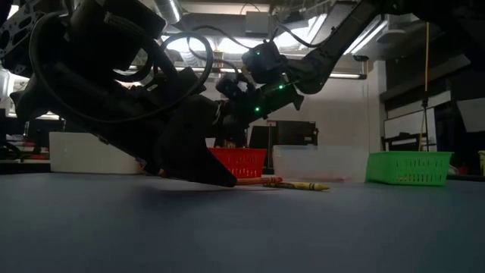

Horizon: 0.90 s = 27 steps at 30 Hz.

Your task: Sort crayons

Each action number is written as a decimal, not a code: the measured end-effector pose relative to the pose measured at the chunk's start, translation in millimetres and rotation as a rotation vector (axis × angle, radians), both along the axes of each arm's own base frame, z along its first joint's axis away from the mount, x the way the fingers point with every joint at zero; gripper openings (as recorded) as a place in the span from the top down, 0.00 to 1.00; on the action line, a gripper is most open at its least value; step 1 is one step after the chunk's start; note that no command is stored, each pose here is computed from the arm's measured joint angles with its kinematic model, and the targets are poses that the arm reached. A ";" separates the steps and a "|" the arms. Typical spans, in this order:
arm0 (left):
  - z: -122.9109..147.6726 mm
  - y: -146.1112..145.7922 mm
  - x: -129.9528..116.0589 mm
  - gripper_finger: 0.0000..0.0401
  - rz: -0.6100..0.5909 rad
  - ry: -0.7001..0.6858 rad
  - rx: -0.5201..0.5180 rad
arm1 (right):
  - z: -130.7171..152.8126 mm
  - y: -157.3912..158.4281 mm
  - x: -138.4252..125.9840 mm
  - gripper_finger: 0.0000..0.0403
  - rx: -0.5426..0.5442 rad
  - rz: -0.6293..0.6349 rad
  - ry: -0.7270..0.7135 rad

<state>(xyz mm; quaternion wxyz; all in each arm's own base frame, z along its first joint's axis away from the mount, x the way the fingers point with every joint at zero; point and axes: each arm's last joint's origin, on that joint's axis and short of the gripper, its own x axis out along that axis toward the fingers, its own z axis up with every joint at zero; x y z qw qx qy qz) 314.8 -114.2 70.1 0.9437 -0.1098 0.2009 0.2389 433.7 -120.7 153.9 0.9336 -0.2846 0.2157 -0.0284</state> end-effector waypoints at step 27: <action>-0.1 0.0 0.0 0.99 0.001 0.000 -0.001 | 0.8 -0.7 0.2 0.67 -0.018 -0.047 -0.002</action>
